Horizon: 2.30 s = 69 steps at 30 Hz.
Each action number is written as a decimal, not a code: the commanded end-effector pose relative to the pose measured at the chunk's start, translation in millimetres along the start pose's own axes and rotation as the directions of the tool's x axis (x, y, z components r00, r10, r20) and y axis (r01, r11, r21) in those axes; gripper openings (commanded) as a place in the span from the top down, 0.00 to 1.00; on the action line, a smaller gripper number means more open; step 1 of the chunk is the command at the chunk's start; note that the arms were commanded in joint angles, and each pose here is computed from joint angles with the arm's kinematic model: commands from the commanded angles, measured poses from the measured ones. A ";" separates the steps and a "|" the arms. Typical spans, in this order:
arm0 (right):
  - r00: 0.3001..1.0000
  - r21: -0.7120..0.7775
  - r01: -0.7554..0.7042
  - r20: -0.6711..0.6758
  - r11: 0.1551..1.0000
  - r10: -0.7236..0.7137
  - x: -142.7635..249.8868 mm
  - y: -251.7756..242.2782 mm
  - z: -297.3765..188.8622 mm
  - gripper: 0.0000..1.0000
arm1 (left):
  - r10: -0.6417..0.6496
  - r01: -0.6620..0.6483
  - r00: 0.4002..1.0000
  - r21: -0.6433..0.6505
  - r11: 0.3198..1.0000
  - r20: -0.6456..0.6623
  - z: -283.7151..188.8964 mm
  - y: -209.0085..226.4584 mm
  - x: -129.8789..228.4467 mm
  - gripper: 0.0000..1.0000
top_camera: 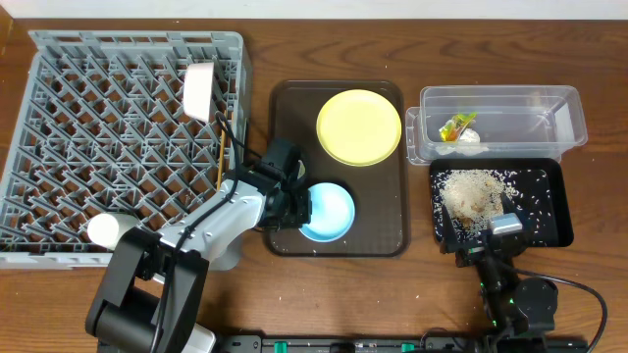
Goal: Sort waste into correct bins and load items into the dishwasher
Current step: 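Carry the light-blue bowl to the right side of the dish rack, then lower the light-blue bowl upright into the rack and open the gripper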
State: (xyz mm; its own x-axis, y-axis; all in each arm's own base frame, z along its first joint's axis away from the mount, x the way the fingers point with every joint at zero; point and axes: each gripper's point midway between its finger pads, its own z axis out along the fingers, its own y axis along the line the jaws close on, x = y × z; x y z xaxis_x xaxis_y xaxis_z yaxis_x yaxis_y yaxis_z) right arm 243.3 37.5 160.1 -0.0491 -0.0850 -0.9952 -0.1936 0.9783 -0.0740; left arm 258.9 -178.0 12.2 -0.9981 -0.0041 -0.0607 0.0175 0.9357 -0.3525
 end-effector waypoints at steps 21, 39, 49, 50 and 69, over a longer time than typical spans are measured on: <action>1.000 0.010 0.009 0.000 1.000 -0.009 1.0 -2.3 -0.1 0.01 | 0.219 0.436 0.757 -0.726 0.531 0.615 -292.7 120.9 -50.5 0.92; 1.000 0.010 0.009 0.000 1.000 -0.009 0.9 -2.3 -0.1 0.01 | 0.314 0.287 0.913 -0.957 -0.041 0.261 -252.0 169.3 -85.2 0.92; 1.000 0.010 0.009 0.000 1.000 -0.009 1.0 -2.3 -0.1 0.01 | 0.278 0.220 0.935 -0.975 0.041 0.222 -219.1 168.5 -85.1 0.92; 1.000 0.010 0.009 0.000 1.000 -0.009 0.9 -2.3 -0.1 0.01 | 0.266 0.206 0.939 -0.976 0.075 0.219 -211.9 167.1 -83.7 0.90; 1.000 0.010 0.009 0.000 1.000 -0.009 0.9 -2.3 -0.1 0.01 | 0.044 0.324 0.897 -0.722 0.612 0.440 -213.9 113.5 -47.8 0.43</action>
State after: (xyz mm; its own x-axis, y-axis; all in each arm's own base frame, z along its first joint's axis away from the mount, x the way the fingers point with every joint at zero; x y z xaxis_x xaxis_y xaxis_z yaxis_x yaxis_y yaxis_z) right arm 243.3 37.5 160.0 -0.0495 -0.0850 -0.9951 -0.1933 0.9783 -0.0740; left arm 297.7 25.0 155.9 -0.9127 -0.0225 -0.4080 -0.3015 0.7111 0.6352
